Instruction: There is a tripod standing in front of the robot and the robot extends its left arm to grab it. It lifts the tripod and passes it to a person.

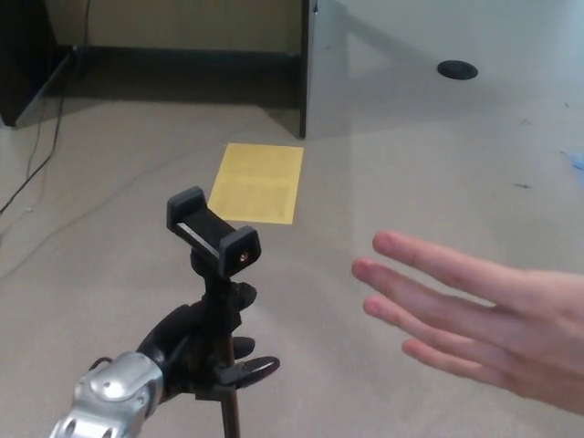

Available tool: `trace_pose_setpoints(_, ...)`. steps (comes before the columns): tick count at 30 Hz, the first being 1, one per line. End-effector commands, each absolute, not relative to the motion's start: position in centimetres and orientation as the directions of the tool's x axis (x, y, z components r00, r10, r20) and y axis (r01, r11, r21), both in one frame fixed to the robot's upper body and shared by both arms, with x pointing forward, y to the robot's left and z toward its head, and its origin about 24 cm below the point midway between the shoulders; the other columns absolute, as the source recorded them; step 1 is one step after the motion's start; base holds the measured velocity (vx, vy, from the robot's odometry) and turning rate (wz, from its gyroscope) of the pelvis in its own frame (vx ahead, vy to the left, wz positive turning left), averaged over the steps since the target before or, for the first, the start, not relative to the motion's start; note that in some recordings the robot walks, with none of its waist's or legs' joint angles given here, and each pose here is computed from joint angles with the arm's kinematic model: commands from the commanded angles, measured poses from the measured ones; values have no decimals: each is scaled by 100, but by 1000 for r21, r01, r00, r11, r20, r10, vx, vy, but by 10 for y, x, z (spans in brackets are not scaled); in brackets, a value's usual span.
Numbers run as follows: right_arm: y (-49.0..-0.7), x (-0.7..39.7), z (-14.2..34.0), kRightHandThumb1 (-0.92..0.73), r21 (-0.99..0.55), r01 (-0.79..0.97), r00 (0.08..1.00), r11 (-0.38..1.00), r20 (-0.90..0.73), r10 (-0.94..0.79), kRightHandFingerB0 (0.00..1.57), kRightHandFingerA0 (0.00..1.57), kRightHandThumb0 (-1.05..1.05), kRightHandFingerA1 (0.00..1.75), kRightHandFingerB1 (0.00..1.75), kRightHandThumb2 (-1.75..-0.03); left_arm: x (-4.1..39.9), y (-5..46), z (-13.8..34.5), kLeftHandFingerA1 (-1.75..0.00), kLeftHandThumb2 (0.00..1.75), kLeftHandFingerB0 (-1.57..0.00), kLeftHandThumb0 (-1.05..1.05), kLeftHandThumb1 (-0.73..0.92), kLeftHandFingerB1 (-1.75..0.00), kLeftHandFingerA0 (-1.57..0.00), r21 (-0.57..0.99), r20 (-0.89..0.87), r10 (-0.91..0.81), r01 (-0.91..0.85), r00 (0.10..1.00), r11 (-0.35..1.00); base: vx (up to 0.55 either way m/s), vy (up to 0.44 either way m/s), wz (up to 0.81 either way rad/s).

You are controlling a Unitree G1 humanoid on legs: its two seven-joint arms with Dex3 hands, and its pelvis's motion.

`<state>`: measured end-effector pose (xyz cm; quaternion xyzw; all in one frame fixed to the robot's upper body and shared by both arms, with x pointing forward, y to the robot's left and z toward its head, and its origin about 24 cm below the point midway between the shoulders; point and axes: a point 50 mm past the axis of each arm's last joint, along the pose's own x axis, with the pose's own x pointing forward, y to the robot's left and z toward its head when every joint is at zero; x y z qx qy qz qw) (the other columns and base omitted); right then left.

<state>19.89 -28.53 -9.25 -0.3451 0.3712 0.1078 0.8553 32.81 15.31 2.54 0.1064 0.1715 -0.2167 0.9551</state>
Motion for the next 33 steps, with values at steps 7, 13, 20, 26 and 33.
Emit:
trace_pose_setpoints(7, -283, 199, -92, -69, -511, -442, 712, 737, -700, -59, 48, 66, -39, 43, 36, -61, 337, 153, 21, -48, 72, -6, -52, 46, -26, -35, 213, -360, -319, 410, 877, 887, 0, 0, 0)
trace_pose_setpoints(13, -285, 203, -89, -70, -502, -433, 717, 748, -695, -52, 47, 63, -38, 42, 36, -61, 338, 145, 26, -52, 65, -54, -17, 81, -39, -96, 249, -324, -379, 465, 867, 850, 0, 0, 0)
trace_pose_setpoints(20, -286, 201, -91, -69, -514, -439, 709, 737, -702, -68, 48, 64, -38, 42, 36, -61, 332, 137, 34, -136, 76, -74, -1, 86, -114, -82, 261, -176, -365, 401, 914, 878, 0, 0, 0)
trace_pose_setpoints(26, -289, 198, -91, -71, -516, -454, 700, 726, -711, -68, 48, 66, -38, 42, 36, -61, 332, 142, 49, -142, 80, -69, -2, 82, -123, -87, 160, -116, -344, 359, 932, 919, 0, 0, 0)
trace_pose_setpoints(33, -290, 202, -89, -71, -531, -469, 697, 706, -714, -73, 49, 67, -39, 43, 36, -61, 343, 143, 123, -132, 87, -80, -7, 74, -121, -102, 122, 136, -336, 321, 932, 939, 0, 0, 0)
